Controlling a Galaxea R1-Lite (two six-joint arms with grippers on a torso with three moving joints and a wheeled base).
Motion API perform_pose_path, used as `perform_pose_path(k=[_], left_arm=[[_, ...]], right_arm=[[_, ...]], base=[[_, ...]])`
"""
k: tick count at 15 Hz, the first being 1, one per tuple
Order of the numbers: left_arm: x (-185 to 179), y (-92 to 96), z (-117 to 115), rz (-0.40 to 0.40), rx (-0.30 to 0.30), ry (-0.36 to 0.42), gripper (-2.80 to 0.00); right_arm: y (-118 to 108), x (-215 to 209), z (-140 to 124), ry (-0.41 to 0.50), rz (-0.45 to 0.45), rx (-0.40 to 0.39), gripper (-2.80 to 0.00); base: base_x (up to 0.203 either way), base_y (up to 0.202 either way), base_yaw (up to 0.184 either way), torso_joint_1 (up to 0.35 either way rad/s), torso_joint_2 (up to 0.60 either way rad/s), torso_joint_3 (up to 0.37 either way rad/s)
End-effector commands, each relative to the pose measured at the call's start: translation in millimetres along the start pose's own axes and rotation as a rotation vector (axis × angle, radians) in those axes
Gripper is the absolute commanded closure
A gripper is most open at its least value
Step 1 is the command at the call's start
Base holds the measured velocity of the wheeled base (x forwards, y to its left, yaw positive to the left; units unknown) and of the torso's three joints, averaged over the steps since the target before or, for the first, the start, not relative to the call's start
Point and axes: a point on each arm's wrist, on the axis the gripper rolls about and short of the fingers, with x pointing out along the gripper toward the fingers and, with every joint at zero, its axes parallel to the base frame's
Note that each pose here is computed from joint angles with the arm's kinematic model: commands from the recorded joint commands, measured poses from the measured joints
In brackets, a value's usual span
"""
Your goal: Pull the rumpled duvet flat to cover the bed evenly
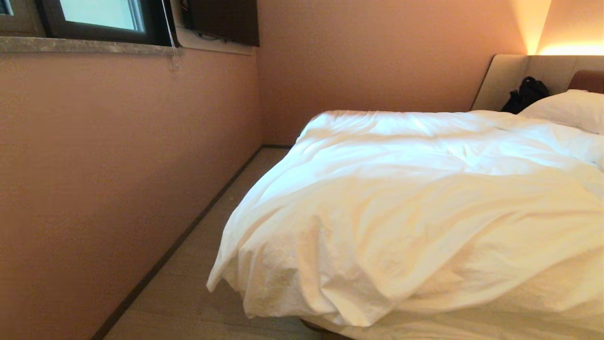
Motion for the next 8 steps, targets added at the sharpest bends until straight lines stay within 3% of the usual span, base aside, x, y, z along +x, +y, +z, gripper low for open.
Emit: perform_pose_path(k=[1,8], left_arm=[[0.0,0.0,0.0,0.000,0.001,0.001,0.00],[0.0,0.0,0.0,0.001,-0.001,0.001,0.00]], right_arm=[[0.0,0.1,0.1,0.001,0.001,0.000,0.00],[0.0,0.1,0.1,0.001,0.002,0.000,0.00]], base=[[0.000,0.000,0.000,0.000,0.00,0.000],[0.000,0.000,0.000,0.000,0.00,0.000]])
